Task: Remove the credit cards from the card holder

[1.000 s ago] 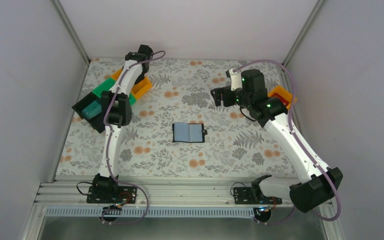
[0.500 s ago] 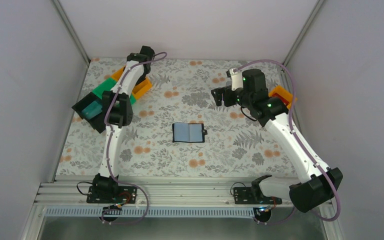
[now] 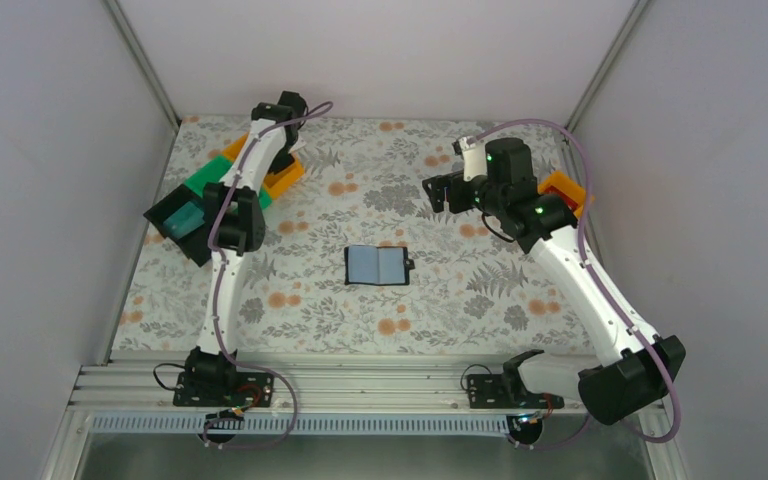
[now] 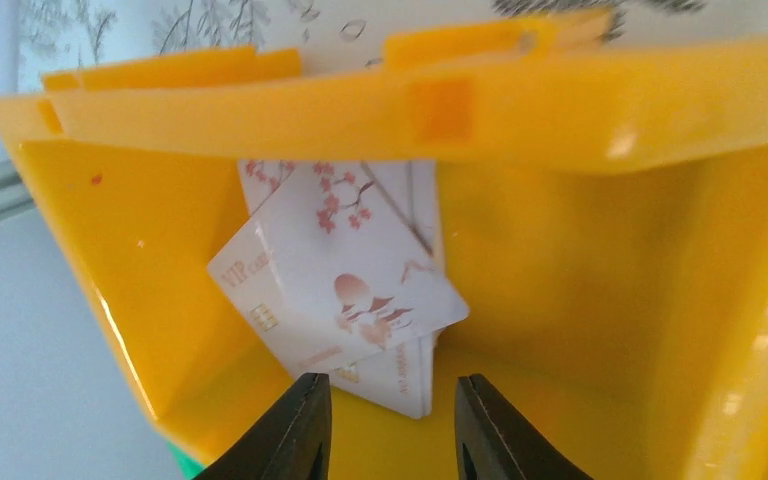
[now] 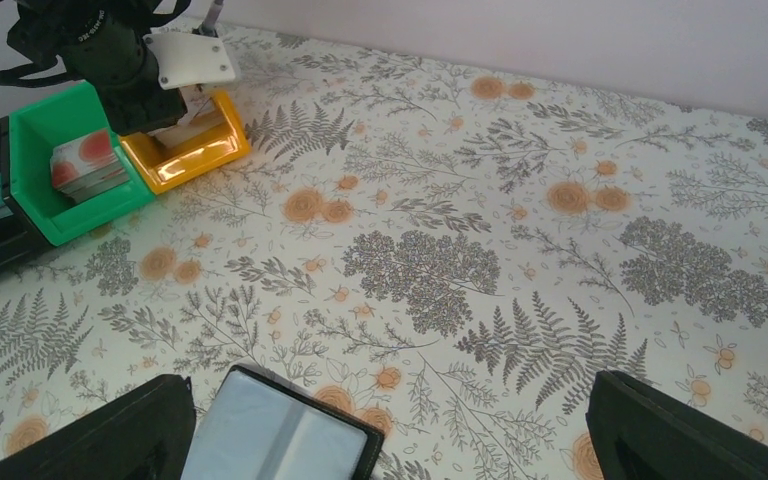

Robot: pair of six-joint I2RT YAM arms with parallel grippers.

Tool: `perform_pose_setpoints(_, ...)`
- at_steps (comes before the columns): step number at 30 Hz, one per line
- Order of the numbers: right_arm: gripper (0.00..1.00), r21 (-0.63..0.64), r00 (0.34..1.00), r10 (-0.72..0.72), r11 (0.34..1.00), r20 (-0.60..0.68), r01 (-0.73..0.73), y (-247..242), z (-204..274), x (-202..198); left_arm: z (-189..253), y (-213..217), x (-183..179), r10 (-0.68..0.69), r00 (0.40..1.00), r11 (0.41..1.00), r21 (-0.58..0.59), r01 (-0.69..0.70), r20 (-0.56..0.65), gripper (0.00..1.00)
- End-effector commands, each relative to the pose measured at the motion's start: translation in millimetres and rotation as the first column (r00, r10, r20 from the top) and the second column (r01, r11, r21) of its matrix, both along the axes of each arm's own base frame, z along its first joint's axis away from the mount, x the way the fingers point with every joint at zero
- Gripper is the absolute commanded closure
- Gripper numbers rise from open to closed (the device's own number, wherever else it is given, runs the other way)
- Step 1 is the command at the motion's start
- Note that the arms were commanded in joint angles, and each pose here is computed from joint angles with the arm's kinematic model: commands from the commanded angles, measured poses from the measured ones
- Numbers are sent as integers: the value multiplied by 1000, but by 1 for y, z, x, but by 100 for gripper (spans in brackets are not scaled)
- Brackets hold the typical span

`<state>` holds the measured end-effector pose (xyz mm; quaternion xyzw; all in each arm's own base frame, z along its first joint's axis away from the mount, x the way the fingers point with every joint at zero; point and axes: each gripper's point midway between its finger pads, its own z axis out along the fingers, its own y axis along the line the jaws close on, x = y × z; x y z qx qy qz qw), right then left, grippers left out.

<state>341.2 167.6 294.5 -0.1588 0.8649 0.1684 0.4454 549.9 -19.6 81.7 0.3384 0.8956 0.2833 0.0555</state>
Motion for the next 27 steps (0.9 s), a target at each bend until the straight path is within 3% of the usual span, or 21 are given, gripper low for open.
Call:
perform_pose_setpoints(1,1,17,1000,8,1000,25,-9,-1,14,0,15,-27,-3,-44,999,991,-129,45,5,67)
perform_pose_setpoints(6,1,54,998,42,998,41,-45,4,21,-5,51,-57,0,-94,992,954,-278,113,84,63)
perform_pose_setpoints(9,1,92,995,56,994,78,-63,5,29,-9,93,-87,-2,-145,974,875,-438,209,174,46)
perform_pose_setpoints(13,1,131,991,45,989,129,-62,-1,47,-11,159,-102,-10,-144,934,786,-535,309,328,22)
perform_pose_setpoints(17,1,164,987,59,983,147,-84,-2,61,-17,208,-88,-18,-80,905,740,-584,335,417,17)
perform_pose_setpoints(22,1,206,980,71,972,187,-109,-5,73,-31,247,-64,-48,-8,896,623,-698,352,445,6)
perform_pose_setpoints(23,1,213,979,58,972,194,-100,-8,73,-33,253,-57,-55,11,889,609,-708,356,457,1)
perform_pose_setpoints(27,1,259,965,12,962,263,-83,-19,79,-47,262,-30,-89,81,836,593,-700,398,543,0)
